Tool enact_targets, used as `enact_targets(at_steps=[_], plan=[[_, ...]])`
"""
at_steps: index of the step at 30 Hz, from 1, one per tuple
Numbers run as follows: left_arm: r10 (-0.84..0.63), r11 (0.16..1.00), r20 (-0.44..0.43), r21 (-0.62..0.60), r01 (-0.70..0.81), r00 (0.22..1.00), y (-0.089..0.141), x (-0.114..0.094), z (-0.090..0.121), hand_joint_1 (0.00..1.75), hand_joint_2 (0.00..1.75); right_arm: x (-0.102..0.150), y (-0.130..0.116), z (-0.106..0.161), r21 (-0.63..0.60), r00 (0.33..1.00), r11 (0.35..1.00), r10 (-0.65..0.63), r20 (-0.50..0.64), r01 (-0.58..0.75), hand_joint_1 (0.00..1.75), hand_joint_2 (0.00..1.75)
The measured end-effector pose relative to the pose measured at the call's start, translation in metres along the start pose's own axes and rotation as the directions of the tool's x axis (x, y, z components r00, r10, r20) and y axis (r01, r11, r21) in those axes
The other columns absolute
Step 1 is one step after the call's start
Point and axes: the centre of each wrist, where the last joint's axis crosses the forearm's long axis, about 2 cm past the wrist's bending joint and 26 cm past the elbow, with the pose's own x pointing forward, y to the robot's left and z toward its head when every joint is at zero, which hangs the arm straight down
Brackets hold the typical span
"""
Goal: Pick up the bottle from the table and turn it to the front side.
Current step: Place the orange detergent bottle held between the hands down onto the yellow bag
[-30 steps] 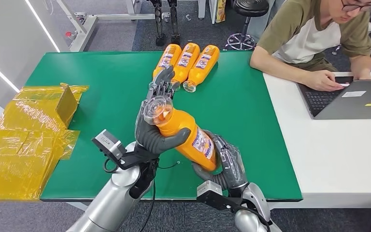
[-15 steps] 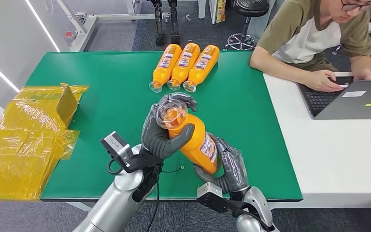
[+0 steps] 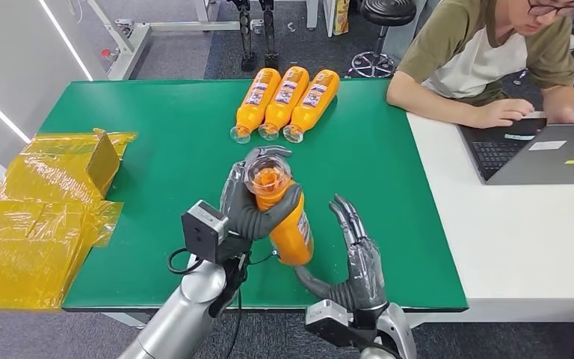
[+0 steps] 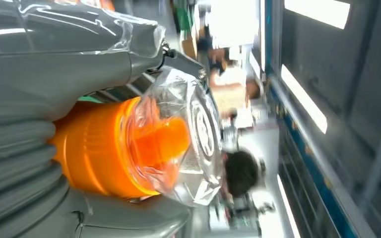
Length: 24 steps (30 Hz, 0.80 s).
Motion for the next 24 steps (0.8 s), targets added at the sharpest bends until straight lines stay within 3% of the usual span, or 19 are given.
enact_targets(at_steps=[6, 8, 12, 20, 24], plan=[[-0.339, 0.933, -0.089, 0.091, 0.347, 0.936, 0.027, -0.016, 0.013, 1.75, 1.75, 0.002, 0.001, 0.004, -0.022, 1.0, 0.999, -0.023, -0.002, 0.023, 0.0, 1.75], [-0.504, 0.847, -0.137, 0.115, 0.519, 0.853, 0.041, -0.022, 0.02, 1.75, 1.75, 0.002, 0.001, 0.006, -0.027, 1.0, 0.999, -0.027, -0.006, 0.027, 0.0, 1.75], [-0.774, 0.594, -0.201, 0.1, 0.799, 0.6, 0.071, -0.029, 0.038, 1.75, 1.75, 0.004, 0.002, 0.009, -0.041, 0.999, 0.999, -0.036, -0.017, 0.036, 0.0, 1.75], [-0.916, 0.266, -0.309, 0.01, 0.964, 0.256, 0.154, -0.038, 0.084, 1.75, 1.75, 0.015, 0.002, 0.011, -0.09, 0.996, 0.992, -0.093, -0.01, 0.092, 0.0, 1.75], [-0.939, 0.154, -0.325, -0.103, 0.983, 0.113, 0.199, -0.043, 0.11, 1.75, 1.75, 0.02, 0.001, 0.008, -0.125, 0.99, 0.982, -0.141, 0.007, 0.141, 0.0, 1.75]])
